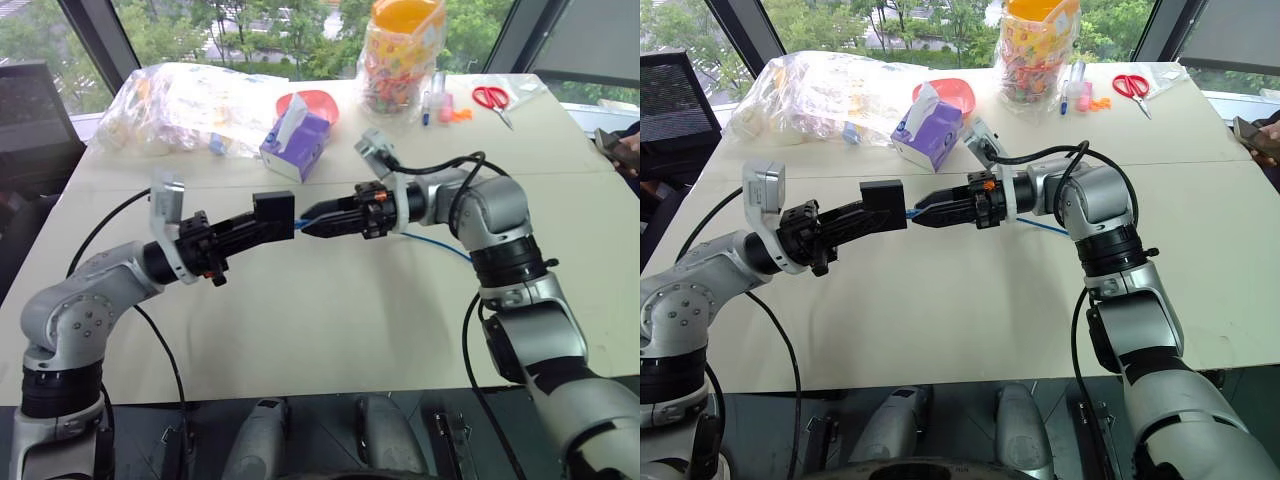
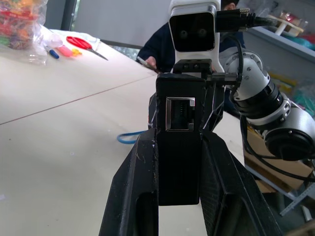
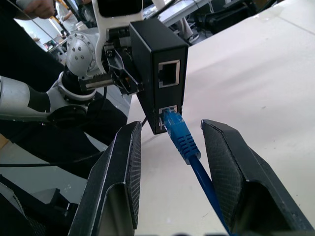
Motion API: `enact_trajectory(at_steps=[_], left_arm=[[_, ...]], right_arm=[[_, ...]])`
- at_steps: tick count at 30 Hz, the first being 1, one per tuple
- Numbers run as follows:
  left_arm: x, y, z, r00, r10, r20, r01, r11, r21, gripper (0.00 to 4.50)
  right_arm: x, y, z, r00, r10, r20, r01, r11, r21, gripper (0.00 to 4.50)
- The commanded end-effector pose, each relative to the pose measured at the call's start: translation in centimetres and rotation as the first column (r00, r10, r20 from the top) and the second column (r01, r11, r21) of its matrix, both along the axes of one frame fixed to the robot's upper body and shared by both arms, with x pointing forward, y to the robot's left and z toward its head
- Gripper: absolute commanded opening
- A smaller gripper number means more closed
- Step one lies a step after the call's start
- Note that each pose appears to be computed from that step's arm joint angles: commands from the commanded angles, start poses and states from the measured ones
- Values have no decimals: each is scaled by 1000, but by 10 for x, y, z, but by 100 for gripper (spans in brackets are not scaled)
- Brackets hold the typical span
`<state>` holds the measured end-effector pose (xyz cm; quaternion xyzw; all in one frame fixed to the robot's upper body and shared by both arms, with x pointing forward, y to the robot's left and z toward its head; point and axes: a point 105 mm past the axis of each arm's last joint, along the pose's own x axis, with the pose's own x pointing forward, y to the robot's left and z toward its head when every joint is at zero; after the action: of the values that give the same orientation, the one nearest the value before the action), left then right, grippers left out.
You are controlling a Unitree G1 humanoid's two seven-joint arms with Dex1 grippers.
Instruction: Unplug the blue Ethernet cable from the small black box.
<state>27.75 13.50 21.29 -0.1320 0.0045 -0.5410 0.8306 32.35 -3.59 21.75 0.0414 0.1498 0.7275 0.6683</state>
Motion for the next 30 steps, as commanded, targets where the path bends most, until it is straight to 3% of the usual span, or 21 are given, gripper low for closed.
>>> enact_trajectory(at_steps=[1, 15, 17, 20, 21, 30], left_arm=[[-4, -4, 12, 998, -15, 59, 15, 1000, -2, 48], [-4, -4, 9, 998, -13, 54, 13, 1000, -4, 48], [-4, -3, 10, 998, -12, 55, 12, 1000, -4, 48], [-5, -4, 10, 998, -12, 56, 12, 1000, -4, 48], [-5, -4, 10, 998, -12, 56, 12, 1000, -4, 48], [-7, -4, 8, 998, -22, 50, 22, 1000, 4, 48]], right_arm=[[-4, 6, 7, 999, 35, 37, -36, 999, 11, 196], [-5, 9, 6, 998, 50, 47, -50, 999, -3, 196], [-5, 10, 5, 997, 51, 49, -51, 999, -4, 144], [-5, 9, 5, 997, 52, 51, -51, 999, -5, 23], [-5, 9, 5, 997, 52, 51, -52, 999, -5, 10], [0, 6, 4, 998, 33, 48, -33, 999, -8, 10]])
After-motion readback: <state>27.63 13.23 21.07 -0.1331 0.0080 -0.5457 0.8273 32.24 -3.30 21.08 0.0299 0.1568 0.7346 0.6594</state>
